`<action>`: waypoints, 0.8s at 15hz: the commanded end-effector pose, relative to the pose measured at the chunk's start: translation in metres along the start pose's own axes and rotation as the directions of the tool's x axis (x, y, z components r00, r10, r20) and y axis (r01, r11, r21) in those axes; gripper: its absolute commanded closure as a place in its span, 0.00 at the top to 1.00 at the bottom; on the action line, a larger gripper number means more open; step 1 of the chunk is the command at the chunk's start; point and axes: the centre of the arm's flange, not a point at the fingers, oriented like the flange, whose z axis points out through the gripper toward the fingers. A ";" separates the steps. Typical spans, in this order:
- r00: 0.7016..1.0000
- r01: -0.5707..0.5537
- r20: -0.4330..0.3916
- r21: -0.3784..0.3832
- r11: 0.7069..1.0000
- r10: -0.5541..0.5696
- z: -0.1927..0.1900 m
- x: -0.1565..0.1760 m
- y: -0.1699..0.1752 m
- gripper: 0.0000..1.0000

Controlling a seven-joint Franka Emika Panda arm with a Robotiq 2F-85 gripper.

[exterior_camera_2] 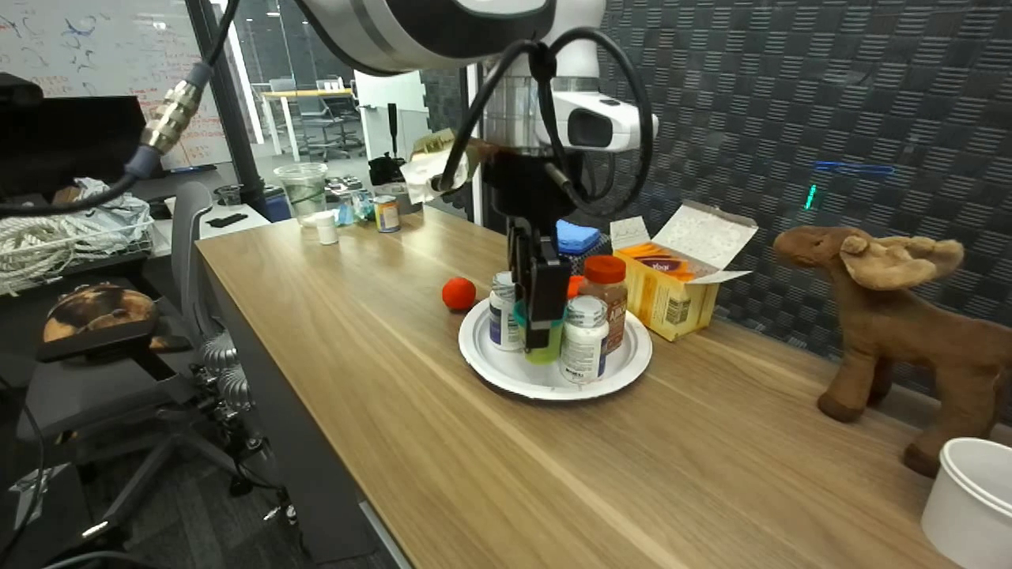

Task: Put the bottles and orange plushie that are around the white plate on the white plate

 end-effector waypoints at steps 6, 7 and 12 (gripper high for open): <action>0.998 0.004 0.061 -0.013 1.000 -0.004 0.013 0.030 -0.001 0.27; 0.998 0.004 0.066 -0.013 1.000 -0.003 0.014 0.032 -0.001 0.27; 0.997 -0.003 0.082 -0.007 1.000 0.004 0.019 0.035 0.001 0.27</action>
